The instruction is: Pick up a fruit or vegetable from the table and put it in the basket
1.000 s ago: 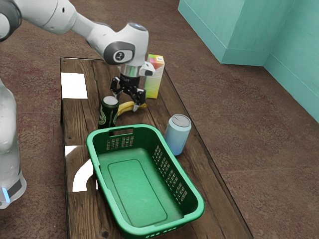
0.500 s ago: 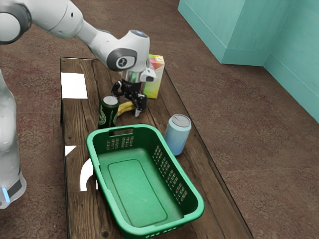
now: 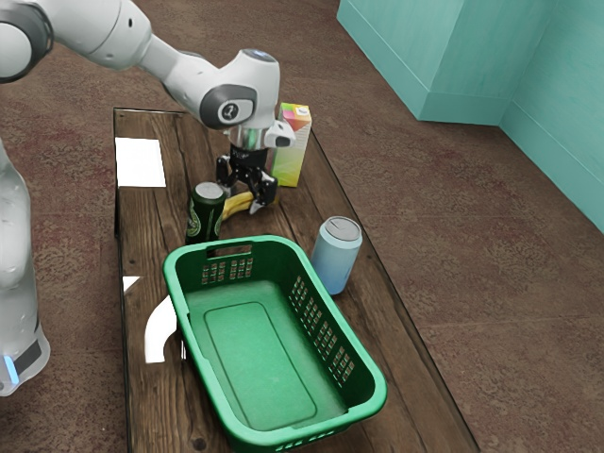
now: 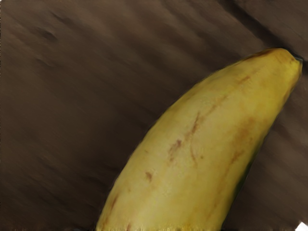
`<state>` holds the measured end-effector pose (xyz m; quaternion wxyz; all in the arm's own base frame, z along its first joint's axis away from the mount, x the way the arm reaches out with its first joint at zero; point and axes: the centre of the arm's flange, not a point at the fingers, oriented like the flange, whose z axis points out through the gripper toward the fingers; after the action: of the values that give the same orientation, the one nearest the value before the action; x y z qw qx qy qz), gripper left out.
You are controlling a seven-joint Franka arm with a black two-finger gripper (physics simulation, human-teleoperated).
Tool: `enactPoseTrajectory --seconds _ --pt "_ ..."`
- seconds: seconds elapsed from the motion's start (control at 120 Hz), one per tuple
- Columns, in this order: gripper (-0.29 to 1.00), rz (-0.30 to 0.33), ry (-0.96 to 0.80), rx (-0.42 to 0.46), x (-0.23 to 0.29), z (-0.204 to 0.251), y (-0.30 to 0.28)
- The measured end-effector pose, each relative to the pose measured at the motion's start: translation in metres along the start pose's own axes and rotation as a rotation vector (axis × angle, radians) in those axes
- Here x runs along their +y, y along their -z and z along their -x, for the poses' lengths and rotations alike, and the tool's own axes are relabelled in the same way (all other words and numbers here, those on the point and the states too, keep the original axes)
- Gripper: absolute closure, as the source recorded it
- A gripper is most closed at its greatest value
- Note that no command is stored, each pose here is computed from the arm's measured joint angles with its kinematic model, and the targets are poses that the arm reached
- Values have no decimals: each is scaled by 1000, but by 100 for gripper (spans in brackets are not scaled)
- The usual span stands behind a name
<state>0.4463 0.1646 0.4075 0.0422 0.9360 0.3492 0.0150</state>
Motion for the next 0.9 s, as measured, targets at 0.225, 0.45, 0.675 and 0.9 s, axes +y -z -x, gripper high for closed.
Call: enactPoseTrajectory --seconds 0.225,0.45,0.675,0.9 --pt "51 0 2 0 0 1 2" --pt "53 0 -23 75 10 -3 39" --pt "53 29 -142 324 86 -5 214" --pt "53 85 -267 233 183 93 246"
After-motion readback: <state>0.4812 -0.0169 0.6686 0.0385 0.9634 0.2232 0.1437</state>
